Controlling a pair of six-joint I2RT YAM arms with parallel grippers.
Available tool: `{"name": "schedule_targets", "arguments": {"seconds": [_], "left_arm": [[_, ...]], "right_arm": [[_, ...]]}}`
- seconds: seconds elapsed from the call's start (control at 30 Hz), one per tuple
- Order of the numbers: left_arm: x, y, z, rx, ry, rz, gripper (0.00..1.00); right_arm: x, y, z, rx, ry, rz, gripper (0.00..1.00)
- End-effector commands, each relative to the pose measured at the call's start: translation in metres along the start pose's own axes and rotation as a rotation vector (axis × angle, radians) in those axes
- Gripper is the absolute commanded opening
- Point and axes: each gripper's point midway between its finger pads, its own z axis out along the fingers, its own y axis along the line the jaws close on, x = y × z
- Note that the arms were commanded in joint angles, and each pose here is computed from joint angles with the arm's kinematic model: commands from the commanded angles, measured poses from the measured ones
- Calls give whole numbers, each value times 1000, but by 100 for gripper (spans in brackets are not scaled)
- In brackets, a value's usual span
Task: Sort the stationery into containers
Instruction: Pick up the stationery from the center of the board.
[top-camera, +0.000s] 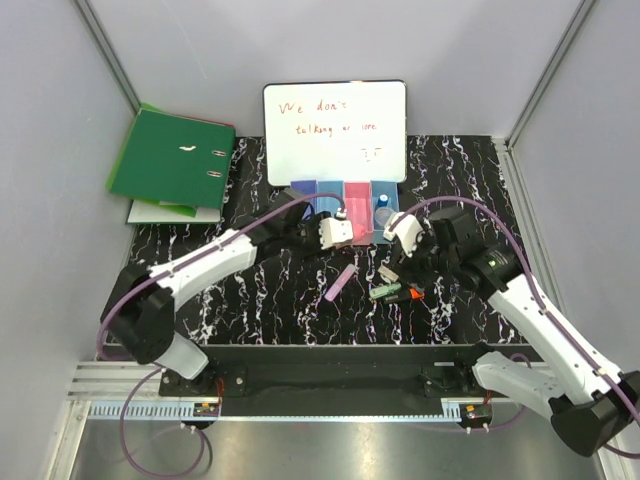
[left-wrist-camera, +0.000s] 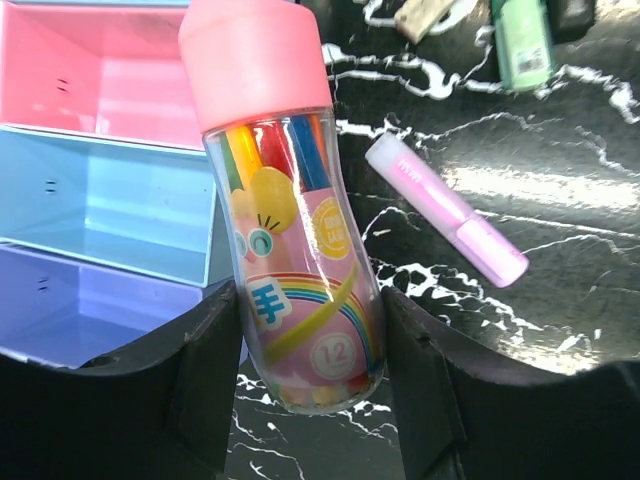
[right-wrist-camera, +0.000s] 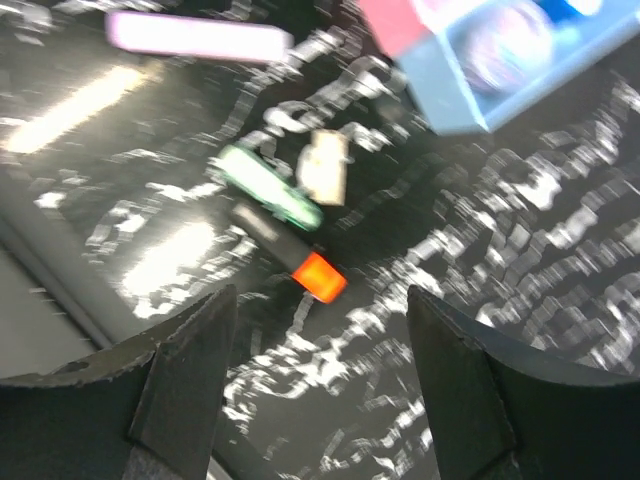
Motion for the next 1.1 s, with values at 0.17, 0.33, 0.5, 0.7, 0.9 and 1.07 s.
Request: {"name": "schedule_targets", "arguments": {"seconds": [0.17,0.33,0.5,0.7,0.9,1.07], "left_arm": [[-64,-10,-49,-70,-306,71,0],[-73,-31,-61,-15,-396,86,0],[-79,-46,-62,53,-455,109,0],[-99,-44,-69,42,-529,130,0],[-126,-36,-82,32,-604,154,0],[-133,-36,-88,31,-630,167,0]], "right_arm": [[-82,26,-2,-289,-210,-23,82],[-124,17,-7,-301,-336,-99,82],[-150,21,-14,-354,-424,-134,81],[-149,36,-13,-445,-454,-152,77],[-142,45,-3,-491,-441,-140,77],[-140,40,1,-463,-429,-154,76]]}}
